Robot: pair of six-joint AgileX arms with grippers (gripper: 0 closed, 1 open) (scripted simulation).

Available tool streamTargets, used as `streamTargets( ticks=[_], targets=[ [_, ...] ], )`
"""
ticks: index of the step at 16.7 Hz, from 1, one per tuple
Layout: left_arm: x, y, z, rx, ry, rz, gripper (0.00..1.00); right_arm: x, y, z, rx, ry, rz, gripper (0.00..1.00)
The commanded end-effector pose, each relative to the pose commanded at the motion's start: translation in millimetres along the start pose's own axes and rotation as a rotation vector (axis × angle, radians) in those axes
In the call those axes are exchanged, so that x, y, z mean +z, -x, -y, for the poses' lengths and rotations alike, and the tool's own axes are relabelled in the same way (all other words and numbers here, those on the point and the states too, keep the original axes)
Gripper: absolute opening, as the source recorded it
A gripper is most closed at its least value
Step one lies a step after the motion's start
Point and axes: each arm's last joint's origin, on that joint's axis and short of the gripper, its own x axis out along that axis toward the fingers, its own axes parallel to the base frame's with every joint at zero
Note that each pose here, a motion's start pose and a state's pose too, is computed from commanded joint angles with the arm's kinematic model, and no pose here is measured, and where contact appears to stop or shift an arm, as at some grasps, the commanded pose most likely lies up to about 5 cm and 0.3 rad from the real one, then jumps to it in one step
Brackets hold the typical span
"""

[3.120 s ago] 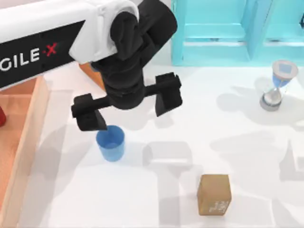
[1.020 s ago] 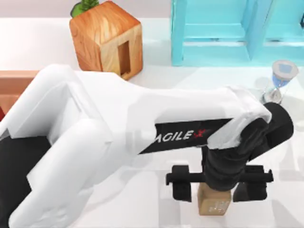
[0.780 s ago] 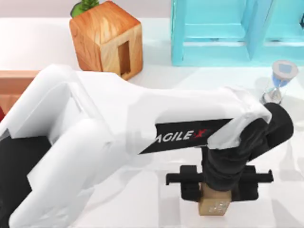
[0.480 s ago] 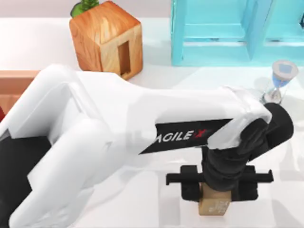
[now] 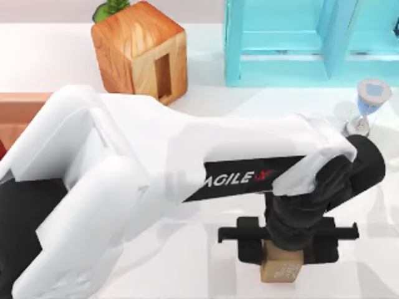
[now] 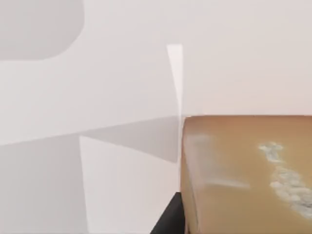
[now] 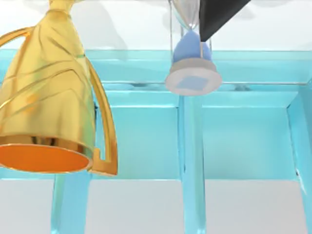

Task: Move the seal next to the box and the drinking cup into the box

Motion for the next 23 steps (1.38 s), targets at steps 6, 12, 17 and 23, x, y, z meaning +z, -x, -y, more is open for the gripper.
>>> streamTargets(
  ticks=[6, 12, 17, 23],
  targets=[
    [7, 30, -32, 0.016, 0.004, -0.010, 0.00, 0, 0, 0, 0.000, 0.000, 0.000, 1.00],
    [0, 98, -93, -0.011, 0.001, 0.008, 0.00, 0, 0, 0, 0.000, 0.000, 0.000, 1.00],
    [-1, 100, -99, -0.002, -0.006, 0.002, 0.00, 0, 0, 0, 0.000, 0.000, 0.000, 1.00],
    [7, 108, -158, 0.017, -0.009, -0.019, 0.00, 0, 0, 0, 0.000, 0.000, 0.000, 1.00]
  ],
)
